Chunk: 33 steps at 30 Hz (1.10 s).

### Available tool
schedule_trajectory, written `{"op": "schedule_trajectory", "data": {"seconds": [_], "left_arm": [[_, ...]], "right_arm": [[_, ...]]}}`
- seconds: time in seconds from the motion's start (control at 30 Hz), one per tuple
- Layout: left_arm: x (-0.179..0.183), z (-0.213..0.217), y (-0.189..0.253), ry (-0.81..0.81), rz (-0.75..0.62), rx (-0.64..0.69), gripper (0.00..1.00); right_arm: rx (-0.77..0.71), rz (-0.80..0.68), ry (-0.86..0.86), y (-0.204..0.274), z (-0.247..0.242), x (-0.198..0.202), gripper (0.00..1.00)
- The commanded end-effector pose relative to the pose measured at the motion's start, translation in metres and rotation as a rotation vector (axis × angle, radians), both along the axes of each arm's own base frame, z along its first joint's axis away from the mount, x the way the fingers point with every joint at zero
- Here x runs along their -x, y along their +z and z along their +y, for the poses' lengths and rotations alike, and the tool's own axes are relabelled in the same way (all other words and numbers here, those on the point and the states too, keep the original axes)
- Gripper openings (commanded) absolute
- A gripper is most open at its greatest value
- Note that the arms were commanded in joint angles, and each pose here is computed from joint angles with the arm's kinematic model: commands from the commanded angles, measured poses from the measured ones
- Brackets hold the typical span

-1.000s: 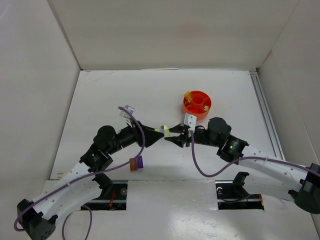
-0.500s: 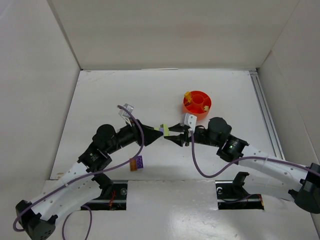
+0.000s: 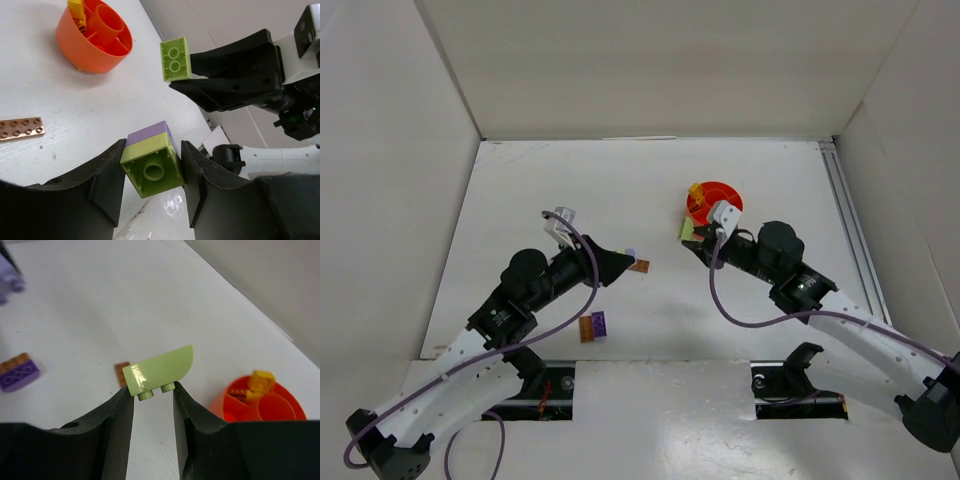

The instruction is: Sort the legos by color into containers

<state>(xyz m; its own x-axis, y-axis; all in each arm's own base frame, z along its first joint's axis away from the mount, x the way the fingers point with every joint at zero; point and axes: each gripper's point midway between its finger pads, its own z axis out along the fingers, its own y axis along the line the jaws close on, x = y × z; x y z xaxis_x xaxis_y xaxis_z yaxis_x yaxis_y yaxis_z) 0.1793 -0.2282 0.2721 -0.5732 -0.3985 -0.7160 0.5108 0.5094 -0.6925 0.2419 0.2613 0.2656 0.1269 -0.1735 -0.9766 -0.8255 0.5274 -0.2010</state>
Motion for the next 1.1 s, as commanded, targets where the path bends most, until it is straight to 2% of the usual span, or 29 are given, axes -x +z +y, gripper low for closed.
{"op": "schedule_trajectory", "data": {"seconds": [0.0,0.1,0.2,0.3,0.63,0.8,1.07], "left_arm": [[-0.015,0.010,0.017,0.101,-0.011,0.000,0.00],[-0.026,0.007,-0.001,0.130,0.050,-0.048,0.00],[-0.033,0.003,-0.013,0.138,0.087,-0.085,0.00],[-0.039,0.004,-0.016,0.164,0.098,-0.102,0.00],[-0.054,0.005,-0.020,0.171,0.091,-0.125,0.00],[-0.064,0.012,-0.027,0.166,0.103,-0.121,0.00],[-0.067,0.012,-0.035,0.137,0.101,-0.127,0.00]], "right_arm": [[0.073,0.021,-0.171,-0.002,-0.034,-0.029,0.14],[0.216,0.084,-0.400,-0.018,-0.090,-0.068,0.16],[0.287,0.077,-0.481,-0.019,-0.117,-0.092,0.16],[0.292,0.100,-0.529,-0.015,-0.144,-0.110,0.16],[0.425,0.144,-0.328,-0.054,-0.146,-0.148,0.20],[0.461,0.218,-0.360,-0.075,-0.157,-0.167,0.20],[0.444,0.245,-0.399,-0.090,-0.161,-0.183,0.25]]}}
